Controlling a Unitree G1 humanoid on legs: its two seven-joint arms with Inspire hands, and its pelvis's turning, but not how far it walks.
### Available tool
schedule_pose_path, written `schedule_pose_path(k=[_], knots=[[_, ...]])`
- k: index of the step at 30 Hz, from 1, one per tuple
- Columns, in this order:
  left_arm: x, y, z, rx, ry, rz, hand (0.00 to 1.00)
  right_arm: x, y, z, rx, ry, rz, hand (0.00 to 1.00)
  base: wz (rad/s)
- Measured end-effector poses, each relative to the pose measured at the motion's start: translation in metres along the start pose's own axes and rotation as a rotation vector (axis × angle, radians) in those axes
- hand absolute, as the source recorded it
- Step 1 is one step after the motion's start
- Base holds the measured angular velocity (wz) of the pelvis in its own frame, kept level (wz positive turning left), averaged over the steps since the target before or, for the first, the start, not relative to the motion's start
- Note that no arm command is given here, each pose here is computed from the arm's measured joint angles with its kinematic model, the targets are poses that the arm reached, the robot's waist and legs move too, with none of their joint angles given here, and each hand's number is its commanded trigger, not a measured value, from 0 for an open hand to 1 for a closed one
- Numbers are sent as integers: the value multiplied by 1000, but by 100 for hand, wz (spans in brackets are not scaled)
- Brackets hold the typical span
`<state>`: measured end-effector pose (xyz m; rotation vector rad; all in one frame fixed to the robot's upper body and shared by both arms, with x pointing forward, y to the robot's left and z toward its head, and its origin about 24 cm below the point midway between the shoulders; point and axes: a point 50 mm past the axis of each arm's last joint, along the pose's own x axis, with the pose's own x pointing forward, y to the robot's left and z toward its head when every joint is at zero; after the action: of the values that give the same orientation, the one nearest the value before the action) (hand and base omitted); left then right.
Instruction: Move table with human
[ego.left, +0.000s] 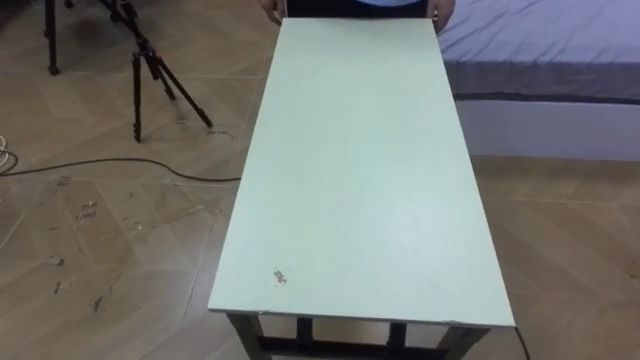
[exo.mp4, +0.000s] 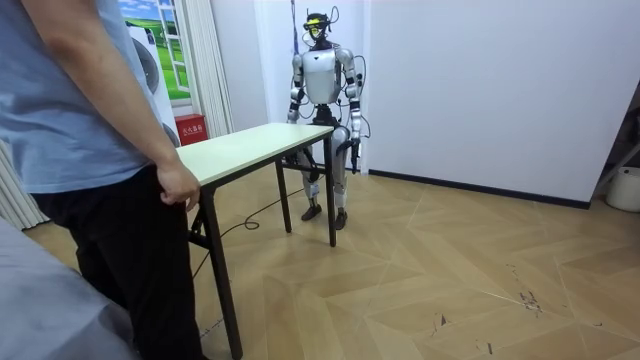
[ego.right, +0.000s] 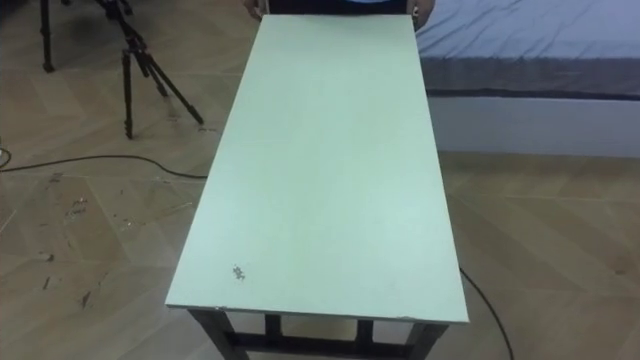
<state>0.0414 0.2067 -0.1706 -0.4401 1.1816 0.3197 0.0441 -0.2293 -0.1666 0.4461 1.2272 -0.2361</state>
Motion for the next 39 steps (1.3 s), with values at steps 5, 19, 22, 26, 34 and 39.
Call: schedule_pose_path(k=[5,19,22,26,34,39], knots=[[1,-10,11,-81,-38,-147,0,-1,9,19,18,-84,110,0,0],[-25,-60,32,-283,-146,-540,0,-24,65,31,104,-241,466,0,0],[-34,-80,29,-318,-122,-652,0,-33,85,36,104,-267,594,0,0],[-51,-107,30,-341,-113,-807,0,-42,107,37,117,-275,708,0,0],[-58,-122,35,-337,-104,-887,0,-49,121,40,184,-276,802,0,0],[-58,-126,41,-328,-119,-900,0,-49,125,48,153,-289,816,0,-1]])
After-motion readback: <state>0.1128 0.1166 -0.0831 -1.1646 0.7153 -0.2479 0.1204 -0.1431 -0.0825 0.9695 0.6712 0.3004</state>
